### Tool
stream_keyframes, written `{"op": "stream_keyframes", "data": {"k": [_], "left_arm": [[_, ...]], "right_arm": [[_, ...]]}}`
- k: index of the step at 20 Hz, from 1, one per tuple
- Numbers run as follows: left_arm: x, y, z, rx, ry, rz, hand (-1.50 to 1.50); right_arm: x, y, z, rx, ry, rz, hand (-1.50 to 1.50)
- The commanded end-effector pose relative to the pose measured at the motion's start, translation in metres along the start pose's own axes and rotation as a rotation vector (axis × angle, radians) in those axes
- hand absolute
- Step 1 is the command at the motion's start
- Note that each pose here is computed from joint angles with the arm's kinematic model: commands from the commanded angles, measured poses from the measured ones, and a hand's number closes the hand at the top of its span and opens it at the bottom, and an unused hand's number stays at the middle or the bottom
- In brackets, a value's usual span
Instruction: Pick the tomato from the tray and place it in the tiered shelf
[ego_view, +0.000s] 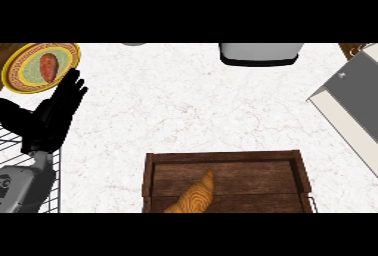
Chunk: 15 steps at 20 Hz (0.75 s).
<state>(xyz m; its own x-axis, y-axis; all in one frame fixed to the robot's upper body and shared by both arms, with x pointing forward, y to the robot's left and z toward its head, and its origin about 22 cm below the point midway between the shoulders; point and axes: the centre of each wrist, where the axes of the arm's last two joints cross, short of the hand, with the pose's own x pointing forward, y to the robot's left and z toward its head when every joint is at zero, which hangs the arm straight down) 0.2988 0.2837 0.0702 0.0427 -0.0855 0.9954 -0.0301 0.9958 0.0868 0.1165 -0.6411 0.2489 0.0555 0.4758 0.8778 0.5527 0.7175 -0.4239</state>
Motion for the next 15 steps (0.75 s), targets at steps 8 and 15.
{"op": "stream_keyframes", "data": {"k": [8, 15], "left_arm": [[-0.007, -0.003, 0.011, 0.023, 0.01, 0.012, 0.0], [-0.008, 0.011, 0.003, 0.049, 0.022, -0.005, 0.0]], "right_arm": [[-0.016, -0.071, 0.055, 0.139, -0.092, -0.122, -1.5], [-0.007, -0.072, 0.057, 0.193, -0.211, -0.028, -1.5]]}}
